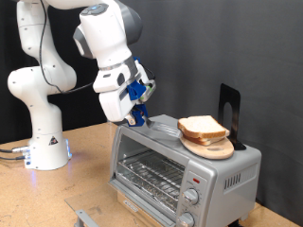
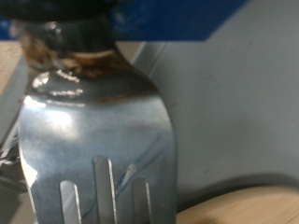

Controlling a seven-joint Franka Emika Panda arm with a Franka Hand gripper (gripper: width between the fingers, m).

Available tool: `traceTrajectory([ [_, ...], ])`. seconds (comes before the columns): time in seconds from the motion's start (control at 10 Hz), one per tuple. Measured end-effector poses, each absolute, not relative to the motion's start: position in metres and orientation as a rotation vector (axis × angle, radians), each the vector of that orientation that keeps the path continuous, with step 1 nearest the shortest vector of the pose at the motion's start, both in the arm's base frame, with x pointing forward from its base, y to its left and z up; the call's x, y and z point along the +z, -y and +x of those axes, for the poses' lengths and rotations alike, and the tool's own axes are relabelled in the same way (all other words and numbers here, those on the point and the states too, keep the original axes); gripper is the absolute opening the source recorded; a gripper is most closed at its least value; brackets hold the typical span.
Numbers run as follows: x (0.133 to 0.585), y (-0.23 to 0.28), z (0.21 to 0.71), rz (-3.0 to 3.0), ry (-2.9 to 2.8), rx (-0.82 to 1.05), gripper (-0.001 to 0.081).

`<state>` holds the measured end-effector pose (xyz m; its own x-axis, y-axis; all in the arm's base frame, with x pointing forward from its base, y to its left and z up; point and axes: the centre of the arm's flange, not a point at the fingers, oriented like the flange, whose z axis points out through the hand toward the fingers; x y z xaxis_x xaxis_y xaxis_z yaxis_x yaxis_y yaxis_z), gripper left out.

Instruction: Make a piece of toast with the oven

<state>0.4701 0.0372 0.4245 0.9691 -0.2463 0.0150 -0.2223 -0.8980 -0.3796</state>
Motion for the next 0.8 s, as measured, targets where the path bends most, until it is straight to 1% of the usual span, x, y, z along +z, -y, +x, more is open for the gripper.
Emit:
traceTrajectory([
  [0.2,0.427,-0.041,0.461,-2.733,-0.261,-0.031,0.0432],
  [0.5,0.437,-0.04,0.451,-2.722,-0.251,-0.065,0.0432],
  [0.8,0.441,-0.037,0.453,-2.718,-0.288,-0.1,0.0432],
])
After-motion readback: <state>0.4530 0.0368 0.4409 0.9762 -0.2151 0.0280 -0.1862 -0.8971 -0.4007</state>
